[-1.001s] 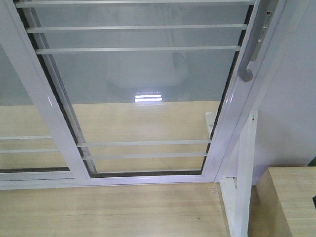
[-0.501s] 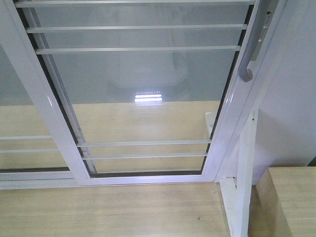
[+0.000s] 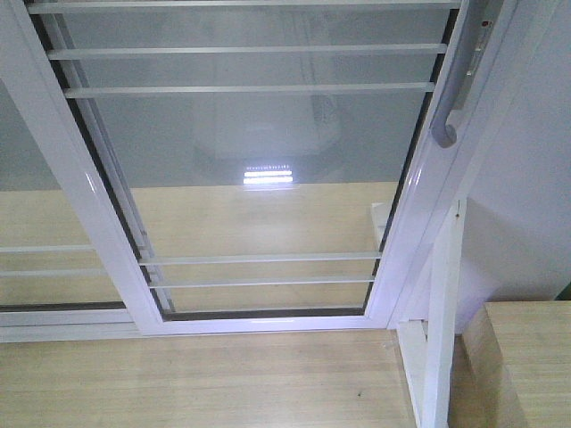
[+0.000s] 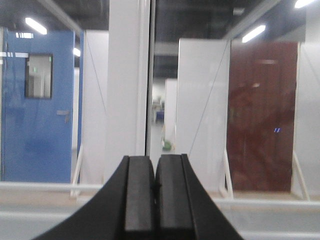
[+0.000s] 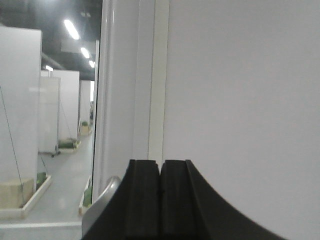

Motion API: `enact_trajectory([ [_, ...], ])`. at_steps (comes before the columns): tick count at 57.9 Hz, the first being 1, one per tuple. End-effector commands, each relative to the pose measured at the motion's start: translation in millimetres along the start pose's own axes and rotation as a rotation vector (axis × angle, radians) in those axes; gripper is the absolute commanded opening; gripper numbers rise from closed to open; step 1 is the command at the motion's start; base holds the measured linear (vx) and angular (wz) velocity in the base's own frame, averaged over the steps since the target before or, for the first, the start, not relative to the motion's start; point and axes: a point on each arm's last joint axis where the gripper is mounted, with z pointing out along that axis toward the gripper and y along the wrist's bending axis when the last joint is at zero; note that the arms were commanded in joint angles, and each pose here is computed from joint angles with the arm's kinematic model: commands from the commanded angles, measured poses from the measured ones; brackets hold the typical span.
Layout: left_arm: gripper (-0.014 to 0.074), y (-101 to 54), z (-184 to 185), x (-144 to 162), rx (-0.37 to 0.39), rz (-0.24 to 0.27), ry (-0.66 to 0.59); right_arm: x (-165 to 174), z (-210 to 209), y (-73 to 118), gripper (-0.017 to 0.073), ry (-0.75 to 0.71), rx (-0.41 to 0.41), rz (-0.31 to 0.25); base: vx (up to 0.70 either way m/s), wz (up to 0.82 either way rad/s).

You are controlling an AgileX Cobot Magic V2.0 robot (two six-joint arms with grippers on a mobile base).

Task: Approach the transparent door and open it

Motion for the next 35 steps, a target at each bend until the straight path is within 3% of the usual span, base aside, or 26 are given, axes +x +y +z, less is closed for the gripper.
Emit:
enact_trajectory([
  [1,0.0067,0.6,30.5,-1.8,-0.009,0.001,0.001,2.9,29.3,-0.6,-0.0005,0.003,0.007,-0.008,0.00,0.00],
  [16,0.0068,3.7,81.8,52.7,-0.026,0.001,0.238,81.4,87.6,3.2,-0.0001,0.408,-0.017,0.018,0.00,0.00],
  [26,0.0095,4.3,89.0,63.3,-0.029,0.002,0.281,97.1,97.0,4.2,0.0050,0.469,-0.019,0.034,0.00,0.00],
  [35,0.0176,4.2,88.9,64.3,-0.029,-0.001,0.291,100.1,97.4,4.5,0.0204,0.490,-0.025,0.018,0.00,0.00],
])
